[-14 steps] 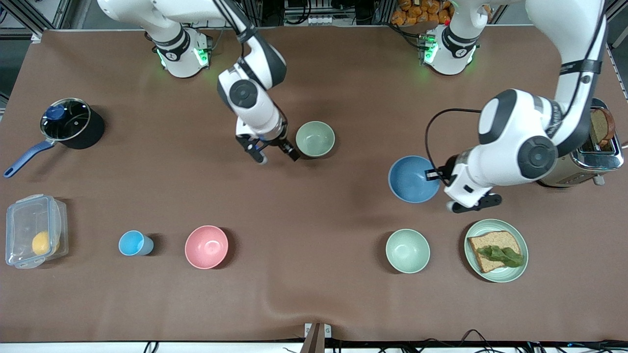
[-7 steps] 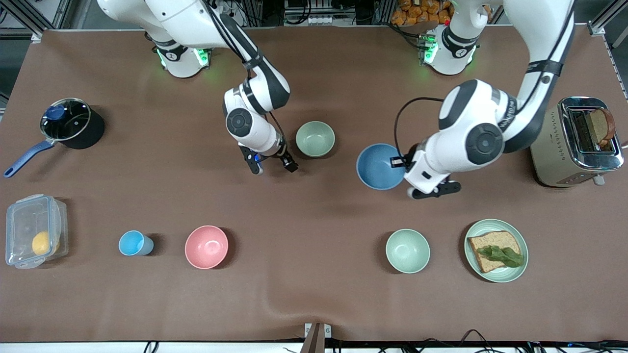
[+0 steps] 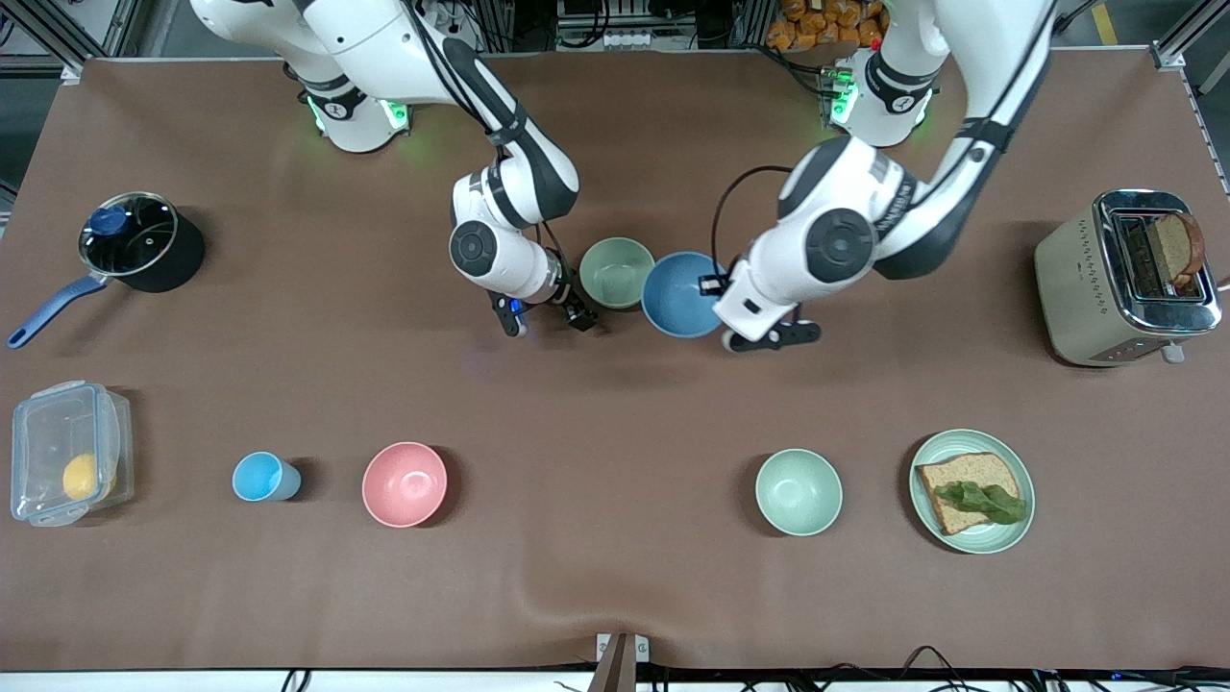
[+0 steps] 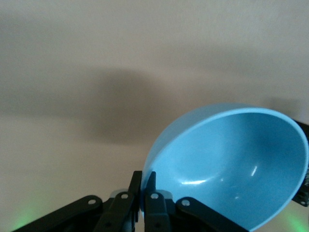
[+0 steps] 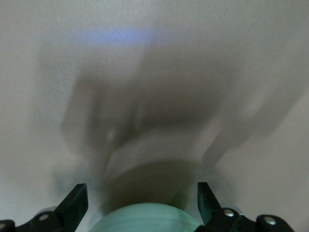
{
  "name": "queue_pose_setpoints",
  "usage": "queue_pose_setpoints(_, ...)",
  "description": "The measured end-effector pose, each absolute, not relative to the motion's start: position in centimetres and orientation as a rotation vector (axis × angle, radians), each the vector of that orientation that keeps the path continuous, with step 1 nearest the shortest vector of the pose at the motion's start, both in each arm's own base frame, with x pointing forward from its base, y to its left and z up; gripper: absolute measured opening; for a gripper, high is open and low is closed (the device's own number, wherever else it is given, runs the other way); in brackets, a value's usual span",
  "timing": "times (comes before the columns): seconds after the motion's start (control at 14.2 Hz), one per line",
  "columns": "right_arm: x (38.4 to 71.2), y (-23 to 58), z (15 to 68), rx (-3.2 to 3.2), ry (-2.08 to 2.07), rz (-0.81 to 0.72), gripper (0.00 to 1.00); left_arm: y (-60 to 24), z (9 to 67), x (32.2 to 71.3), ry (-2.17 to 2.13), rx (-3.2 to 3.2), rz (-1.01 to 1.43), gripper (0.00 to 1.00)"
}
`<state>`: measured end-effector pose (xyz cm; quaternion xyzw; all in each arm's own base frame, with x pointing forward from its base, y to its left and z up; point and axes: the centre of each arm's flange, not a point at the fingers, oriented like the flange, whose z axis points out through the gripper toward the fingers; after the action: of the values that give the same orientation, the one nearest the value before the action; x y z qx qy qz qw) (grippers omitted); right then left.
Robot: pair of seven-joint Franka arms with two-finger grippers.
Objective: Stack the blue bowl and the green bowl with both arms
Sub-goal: 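Carry the blue bowl with the left gripper and lower it into the green bowl, then open the left gripper and lift it away while the right gripper withdraws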
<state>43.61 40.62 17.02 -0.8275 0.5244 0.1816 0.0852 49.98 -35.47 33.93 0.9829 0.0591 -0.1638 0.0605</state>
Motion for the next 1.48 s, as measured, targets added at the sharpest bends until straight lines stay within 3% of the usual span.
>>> queue_pose_setpoints(0.77,43.6,40.6,16.9,-2.477,1.537,0.546,1.00,-43.2,28.1,43.3,0.175,2.967,-0.483,0.06)
queue_pose_setpoints(1.48,43.6,40.6,16.9,-2.480,1.535,0.551,1.00,-45.0,25.2,41.9,0.167,2.948,-0.499,0.06)
